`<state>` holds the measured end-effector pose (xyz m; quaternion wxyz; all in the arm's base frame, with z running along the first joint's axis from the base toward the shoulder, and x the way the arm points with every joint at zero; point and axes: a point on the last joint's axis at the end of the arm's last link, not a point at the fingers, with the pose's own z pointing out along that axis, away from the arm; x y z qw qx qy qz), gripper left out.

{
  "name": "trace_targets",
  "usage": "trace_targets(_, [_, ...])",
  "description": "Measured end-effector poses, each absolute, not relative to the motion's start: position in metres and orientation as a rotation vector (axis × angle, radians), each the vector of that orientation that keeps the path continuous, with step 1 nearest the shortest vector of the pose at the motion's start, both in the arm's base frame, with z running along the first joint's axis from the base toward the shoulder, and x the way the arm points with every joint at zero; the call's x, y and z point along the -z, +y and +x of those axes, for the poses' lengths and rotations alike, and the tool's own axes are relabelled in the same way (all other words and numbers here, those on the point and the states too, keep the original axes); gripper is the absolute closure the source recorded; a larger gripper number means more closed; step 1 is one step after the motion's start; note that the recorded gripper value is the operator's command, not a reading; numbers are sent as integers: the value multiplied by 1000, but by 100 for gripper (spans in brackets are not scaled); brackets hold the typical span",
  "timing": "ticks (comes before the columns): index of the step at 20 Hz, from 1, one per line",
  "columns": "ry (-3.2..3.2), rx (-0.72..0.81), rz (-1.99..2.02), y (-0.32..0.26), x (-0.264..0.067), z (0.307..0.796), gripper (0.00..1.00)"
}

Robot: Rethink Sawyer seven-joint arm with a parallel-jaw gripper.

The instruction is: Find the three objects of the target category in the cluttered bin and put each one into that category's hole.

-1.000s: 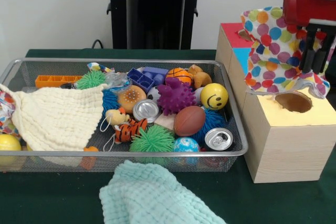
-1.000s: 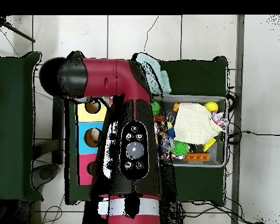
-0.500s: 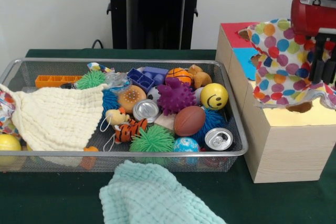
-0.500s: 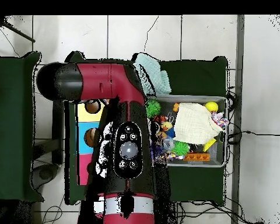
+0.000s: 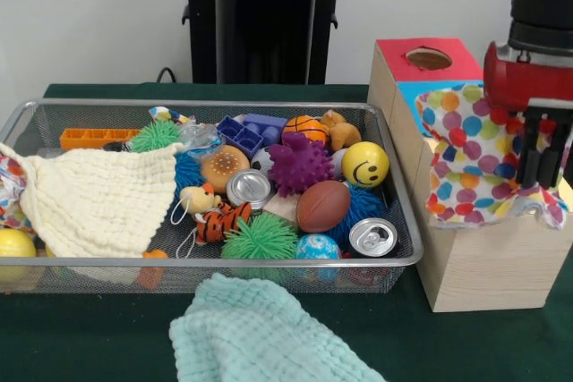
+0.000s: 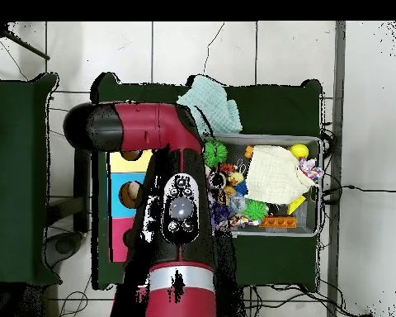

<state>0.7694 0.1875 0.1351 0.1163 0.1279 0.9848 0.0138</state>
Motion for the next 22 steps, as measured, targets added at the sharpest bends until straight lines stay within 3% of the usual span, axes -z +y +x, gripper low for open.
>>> trace_targets(10, [2956, -21, 386, 186, -89, 740, 100])
trace_targets(22, [2994, -7, 349, 205, -114, 705, 100])
